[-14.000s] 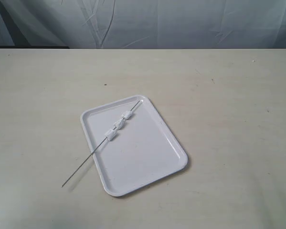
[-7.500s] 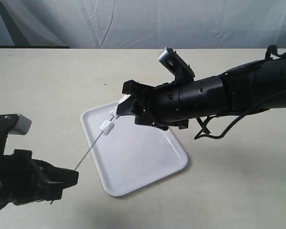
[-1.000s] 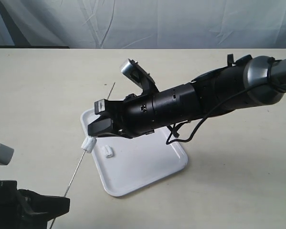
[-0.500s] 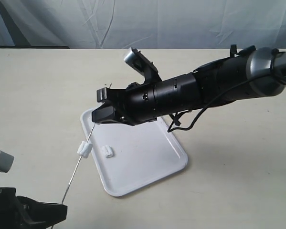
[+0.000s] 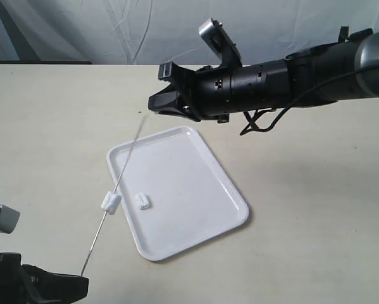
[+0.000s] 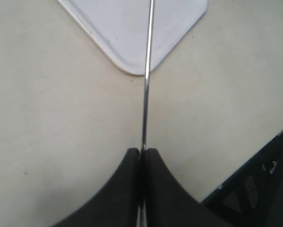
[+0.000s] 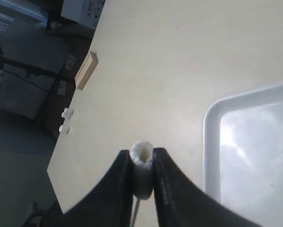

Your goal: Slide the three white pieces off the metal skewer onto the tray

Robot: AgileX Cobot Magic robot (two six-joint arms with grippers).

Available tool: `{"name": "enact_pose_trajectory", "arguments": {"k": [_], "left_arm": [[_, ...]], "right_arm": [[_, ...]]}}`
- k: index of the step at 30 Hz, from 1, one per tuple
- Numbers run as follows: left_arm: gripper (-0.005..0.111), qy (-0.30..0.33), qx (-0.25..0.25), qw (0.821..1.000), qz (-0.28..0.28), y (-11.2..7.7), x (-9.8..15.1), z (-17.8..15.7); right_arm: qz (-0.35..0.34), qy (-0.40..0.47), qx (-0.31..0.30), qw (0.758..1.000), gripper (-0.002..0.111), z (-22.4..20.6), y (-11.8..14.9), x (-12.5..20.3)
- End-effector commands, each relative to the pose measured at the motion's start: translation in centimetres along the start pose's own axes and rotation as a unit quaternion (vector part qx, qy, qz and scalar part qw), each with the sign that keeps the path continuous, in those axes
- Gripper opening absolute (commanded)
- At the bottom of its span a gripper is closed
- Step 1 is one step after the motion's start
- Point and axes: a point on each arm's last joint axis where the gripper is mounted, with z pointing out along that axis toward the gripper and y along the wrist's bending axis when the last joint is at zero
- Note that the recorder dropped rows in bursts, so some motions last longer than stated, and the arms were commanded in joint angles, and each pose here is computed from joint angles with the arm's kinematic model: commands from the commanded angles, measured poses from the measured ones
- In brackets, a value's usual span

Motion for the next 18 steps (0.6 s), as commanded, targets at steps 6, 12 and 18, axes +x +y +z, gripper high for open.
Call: {"name": "enact_pose_trajectory", "arguments": {"k": [6,12,18], "left_arm": [[0.0,-0.012,-0.026,1.0,-0.011,0.6,-0.1,0.0],[0.0,-0.019,-0.027,0.999,-0.021,0.6,-0.2,0.0],[0.0,-0.034,-0.037,0.999,-0.019,0.6,-0.9,0.0]], "right_arm": [[-0.006,-0.001,0.006,1.0,0.014,-0.9,-0.2,-0.8],[-0.05,0.122,0.068,0.989,0.014,0.9,-1.1,2.6],[-0.068,0.179,0.078,0.978,0.017,3.0,-1.0,5.3]]}}
